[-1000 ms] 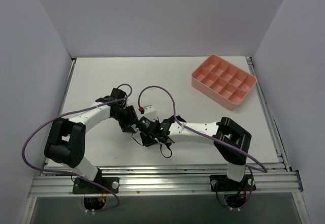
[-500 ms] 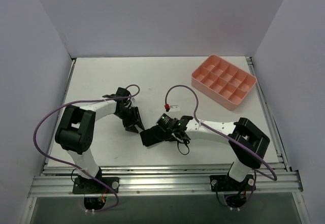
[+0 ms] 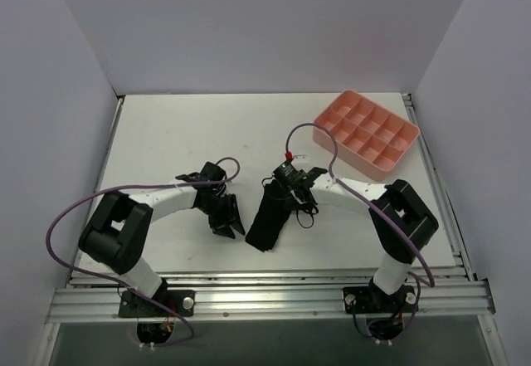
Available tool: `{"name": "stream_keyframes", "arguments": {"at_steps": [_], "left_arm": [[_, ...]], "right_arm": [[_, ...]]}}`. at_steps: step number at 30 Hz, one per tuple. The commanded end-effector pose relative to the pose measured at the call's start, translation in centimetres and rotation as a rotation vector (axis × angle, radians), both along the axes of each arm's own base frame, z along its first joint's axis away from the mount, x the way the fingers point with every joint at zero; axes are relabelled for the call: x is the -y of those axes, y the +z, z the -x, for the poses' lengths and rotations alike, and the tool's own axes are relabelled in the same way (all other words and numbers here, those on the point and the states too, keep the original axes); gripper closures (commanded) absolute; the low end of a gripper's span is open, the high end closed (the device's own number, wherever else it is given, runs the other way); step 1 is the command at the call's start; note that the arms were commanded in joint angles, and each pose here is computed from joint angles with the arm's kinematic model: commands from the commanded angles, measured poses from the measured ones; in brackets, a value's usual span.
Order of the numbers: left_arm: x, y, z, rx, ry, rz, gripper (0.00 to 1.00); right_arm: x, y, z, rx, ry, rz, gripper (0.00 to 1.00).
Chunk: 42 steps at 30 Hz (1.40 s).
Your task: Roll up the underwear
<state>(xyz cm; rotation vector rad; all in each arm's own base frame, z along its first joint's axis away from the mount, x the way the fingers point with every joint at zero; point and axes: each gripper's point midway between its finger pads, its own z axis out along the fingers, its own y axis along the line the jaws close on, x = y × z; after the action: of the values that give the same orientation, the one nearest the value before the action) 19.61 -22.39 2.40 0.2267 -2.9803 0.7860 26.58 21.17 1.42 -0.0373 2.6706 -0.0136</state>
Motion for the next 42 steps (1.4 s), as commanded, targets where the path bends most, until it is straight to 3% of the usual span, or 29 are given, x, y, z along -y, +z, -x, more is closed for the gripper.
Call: {"name": "stream_keyframes", "arguments": {"at_steps": [1,5,9,18,31,42], "left_arm": [[0.2,2.1,-1.5,0.088,0.074,0.006,0.53],[-0.5,3.4,-2.4,0.131,0.09,-0.033,0.51],[0.3,3.6,-3.4,0.142,0.074,0.016,0.51],[1.5,3.6,-2.9,0.162,0.004,0.114,0.45],[1.6,0.0,-1.1,0.108,-0.008,0.159,0.44],[2.4,-0.4,-1.3,0.151,-0.038,0.206,0.43]], "right_arm": [[-0.2,3.1,-1.1,0.02,0.05,0.015,0.71],[-1.6,5.7,0.5,0.004,0.06,-0.081,0.71],[-4.5,7.5,2.8,-0.003,0.101,-0.228,0.71],[-8.5,5.4,7.4,-0.043,0.174,-0.339,0.73],[-6.8,-2.7,11.3,-0.196,0.148,-0.243,0.79],[-6.4,-2.9,11.4,-0.196,0.137,-0.24,0.8]]}}
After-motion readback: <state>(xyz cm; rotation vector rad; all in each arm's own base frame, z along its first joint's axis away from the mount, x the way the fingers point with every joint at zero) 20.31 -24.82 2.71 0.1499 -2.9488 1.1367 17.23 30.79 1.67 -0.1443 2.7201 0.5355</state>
